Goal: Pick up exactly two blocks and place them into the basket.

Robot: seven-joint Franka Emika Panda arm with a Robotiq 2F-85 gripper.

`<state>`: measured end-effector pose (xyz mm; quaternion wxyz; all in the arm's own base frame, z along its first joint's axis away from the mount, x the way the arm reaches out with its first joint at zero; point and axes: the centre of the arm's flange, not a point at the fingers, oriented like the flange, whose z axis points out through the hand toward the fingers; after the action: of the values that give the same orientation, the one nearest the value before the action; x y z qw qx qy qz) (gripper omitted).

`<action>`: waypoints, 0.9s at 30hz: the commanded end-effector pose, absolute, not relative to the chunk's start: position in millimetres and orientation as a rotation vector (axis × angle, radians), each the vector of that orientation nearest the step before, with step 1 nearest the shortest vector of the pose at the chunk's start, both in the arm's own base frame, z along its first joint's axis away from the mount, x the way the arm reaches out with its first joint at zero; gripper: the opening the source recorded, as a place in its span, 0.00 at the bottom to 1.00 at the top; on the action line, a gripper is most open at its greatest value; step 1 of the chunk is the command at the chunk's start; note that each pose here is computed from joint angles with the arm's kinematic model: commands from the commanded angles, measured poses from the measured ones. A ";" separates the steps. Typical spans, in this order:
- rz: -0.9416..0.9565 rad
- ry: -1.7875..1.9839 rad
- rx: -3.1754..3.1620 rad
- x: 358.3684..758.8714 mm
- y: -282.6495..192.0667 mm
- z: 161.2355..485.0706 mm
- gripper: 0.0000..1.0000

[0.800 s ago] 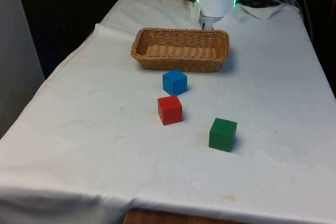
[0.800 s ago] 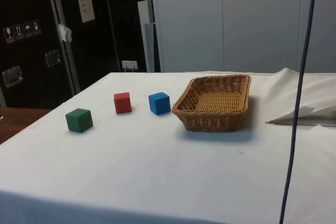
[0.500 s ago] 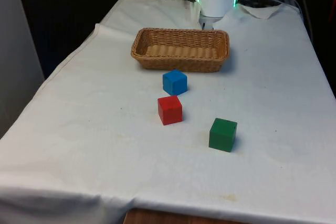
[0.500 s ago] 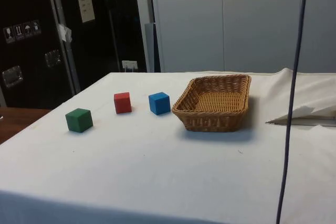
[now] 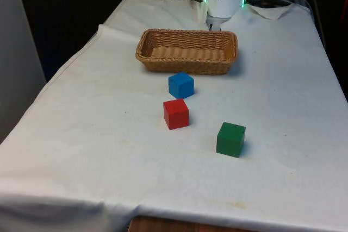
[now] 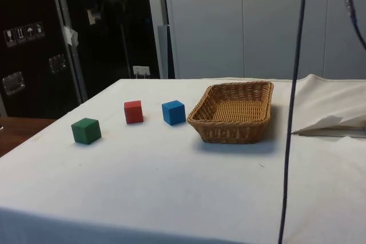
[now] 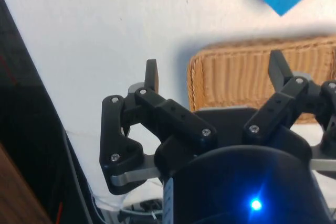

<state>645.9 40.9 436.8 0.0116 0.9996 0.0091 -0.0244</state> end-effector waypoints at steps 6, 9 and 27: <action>-0.046 0.019 3.130 665.2 41.8 418.7 1.00; -0.025 0.018 3.130 673.9 44.2 413.5 1.00; 0.084 0.074 3.109 712.0 60.5 365.0 1.00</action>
<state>709.3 60.1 369.0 0.0194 0.9994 0.0204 0.0221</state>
